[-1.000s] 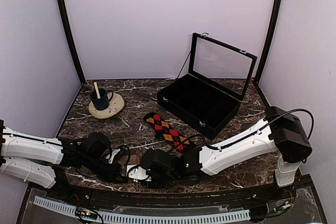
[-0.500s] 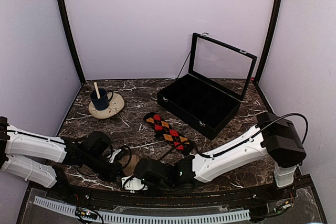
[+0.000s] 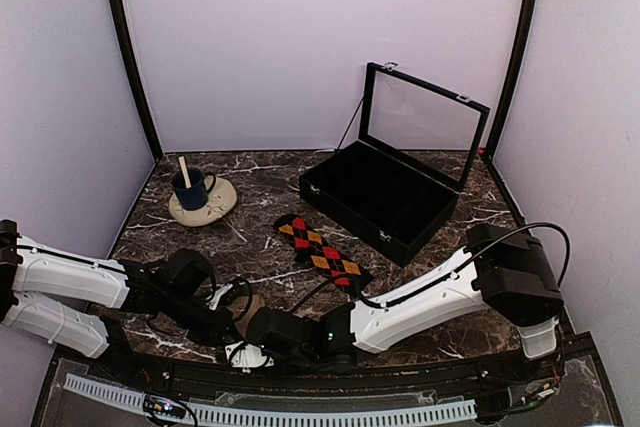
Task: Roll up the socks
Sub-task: Roll the sock at the corner of the board.
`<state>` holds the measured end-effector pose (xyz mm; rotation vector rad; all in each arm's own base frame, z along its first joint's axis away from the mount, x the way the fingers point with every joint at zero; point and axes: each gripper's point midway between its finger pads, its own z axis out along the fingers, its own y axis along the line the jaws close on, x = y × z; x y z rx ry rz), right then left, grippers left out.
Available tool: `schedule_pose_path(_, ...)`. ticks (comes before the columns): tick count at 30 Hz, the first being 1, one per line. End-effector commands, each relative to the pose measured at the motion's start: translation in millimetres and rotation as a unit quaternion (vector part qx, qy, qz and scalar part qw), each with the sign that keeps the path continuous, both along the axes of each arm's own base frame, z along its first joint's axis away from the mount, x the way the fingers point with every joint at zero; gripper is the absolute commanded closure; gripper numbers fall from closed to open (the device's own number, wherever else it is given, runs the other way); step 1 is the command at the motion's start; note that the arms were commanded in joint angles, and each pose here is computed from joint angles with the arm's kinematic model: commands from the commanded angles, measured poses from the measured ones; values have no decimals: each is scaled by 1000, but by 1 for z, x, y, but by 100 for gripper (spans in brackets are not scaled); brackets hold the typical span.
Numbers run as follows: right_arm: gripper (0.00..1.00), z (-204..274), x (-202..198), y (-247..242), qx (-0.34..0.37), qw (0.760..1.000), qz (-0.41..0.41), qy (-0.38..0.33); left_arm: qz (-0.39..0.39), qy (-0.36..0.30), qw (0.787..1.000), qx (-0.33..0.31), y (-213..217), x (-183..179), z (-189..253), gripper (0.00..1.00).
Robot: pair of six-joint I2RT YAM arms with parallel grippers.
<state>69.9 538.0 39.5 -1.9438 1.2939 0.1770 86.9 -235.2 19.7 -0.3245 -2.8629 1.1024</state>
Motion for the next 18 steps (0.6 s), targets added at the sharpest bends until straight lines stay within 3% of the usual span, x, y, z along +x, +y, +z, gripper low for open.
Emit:
schedule_pose_path(1, 55, -4, -2, 7, 4, 1000, 6, -1, -3, 4, 1000, 9, 5, -1, -2, 100)
schedule_pose_path(18, 65, -29, 25, -5, -31, 999, -23, 16, -4, 4, 1000, 5, 7, 1, 1, 100)
